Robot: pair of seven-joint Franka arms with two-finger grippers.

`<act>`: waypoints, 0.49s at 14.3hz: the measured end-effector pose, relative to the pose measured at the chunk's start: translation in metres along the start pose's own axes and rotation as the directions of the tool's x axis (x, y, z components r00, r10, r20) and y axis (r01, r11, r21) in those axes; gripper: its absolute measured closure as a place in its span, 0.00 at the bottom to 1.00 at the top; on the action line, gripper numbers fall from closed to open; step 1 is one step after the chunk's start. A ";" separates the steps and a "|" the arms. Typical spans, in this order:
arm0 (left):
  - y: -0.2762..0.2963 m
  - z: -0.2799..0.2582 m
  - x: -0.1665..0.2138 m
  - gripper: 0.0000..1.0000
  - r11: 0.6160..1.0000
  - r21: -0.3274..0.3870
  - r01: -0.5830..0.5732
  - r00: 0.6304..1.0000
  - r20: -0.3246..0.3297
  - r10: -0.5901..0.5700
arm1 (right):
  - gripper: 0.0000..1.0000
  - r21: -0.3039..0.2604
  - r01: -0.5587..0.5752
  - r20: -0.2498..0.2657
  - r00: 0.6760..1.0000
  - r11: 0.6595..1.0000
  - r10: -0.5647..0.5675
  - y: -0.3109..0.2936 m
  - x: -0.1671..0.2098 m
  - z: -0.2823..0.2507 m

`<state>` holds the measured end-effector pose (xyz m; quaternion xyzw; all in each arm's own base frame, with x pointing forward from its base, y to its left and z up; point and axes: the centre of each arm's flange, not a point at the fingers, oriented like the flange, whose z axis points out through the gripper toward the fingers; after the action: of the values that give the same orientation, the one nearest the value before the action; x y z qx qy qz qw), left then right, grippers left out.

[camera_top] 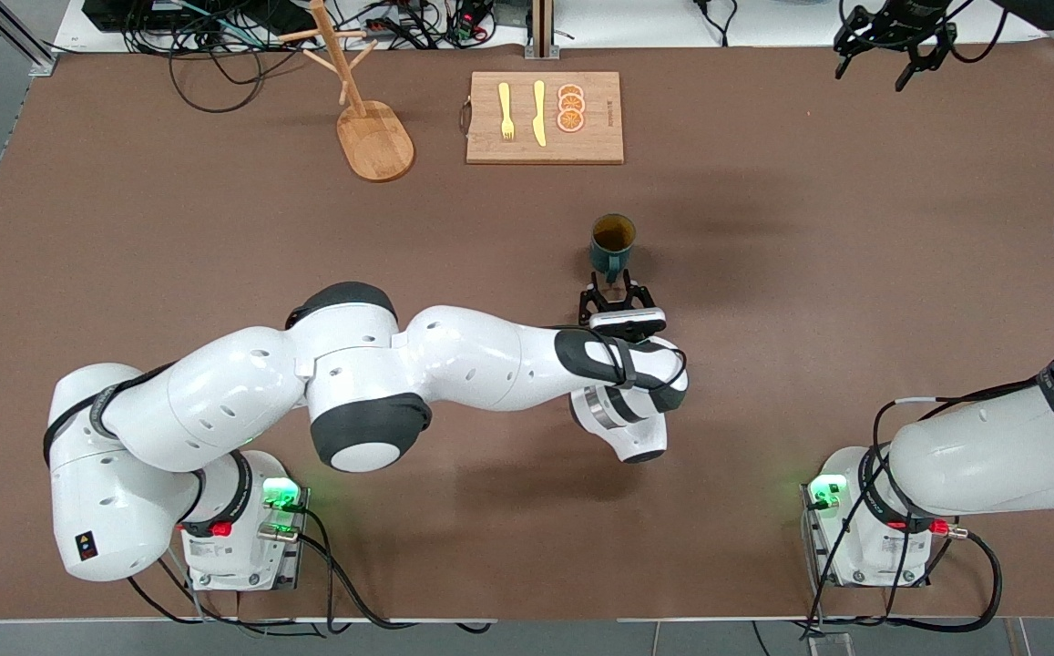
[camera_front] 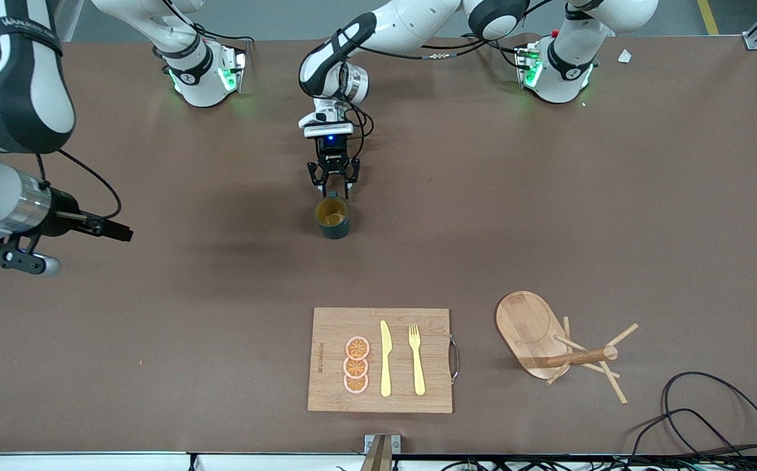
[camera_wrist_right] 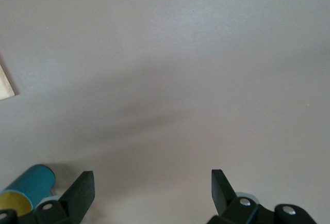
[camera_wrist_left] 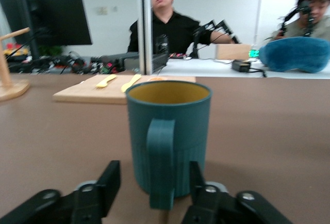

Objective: Transfer cup from left to right arm and place
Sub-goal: 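Open the left gripper and lift away while the right gripper reaches the mug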

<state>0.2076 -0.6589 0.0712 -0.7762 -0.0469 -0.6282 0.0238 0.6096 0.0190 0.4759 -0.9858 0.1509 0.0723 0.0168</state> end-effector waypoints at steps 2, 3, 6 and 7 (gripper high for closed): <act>0.009 -0.014 0.019 0.12 0.996 0.063 0.057 0.996 0.063 -0.061 | 0.00 -0.003 -0.051 0.005 0.999 0.999 0.051 -0.003 0.007 0.015; 0.015 -0.024 0.038 0.01 0.991 0.098 0.095 0.989 0.101 -0.105 | 0.00 -0.003 -0.090 0.002 0.996 0.996 0.090 -0.003 0.010 0.019; 0.032 -0.048 0.119 0.00 0.956 0.200 0.215 0.949 0.190 -0.254 | 0.00 0.021 -0.187 -0.016 0.982 0.982 0.188 -0.005 0.014 0.019; 0.034 -0.049 0.150 0.00 0.943 0.230 0.239 0.934 0.211 -0.288 | 0.00 0.026 -0.204 -0.020 0.979 0.979 0.205 -0.005 0.015 0.019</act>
<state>0.1945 -0.6913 0.2288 -0.8272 -0.2168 -0.5183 0.0110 0.6226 0.0204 0.4552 -0.9655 0.2525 0.0605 0.0194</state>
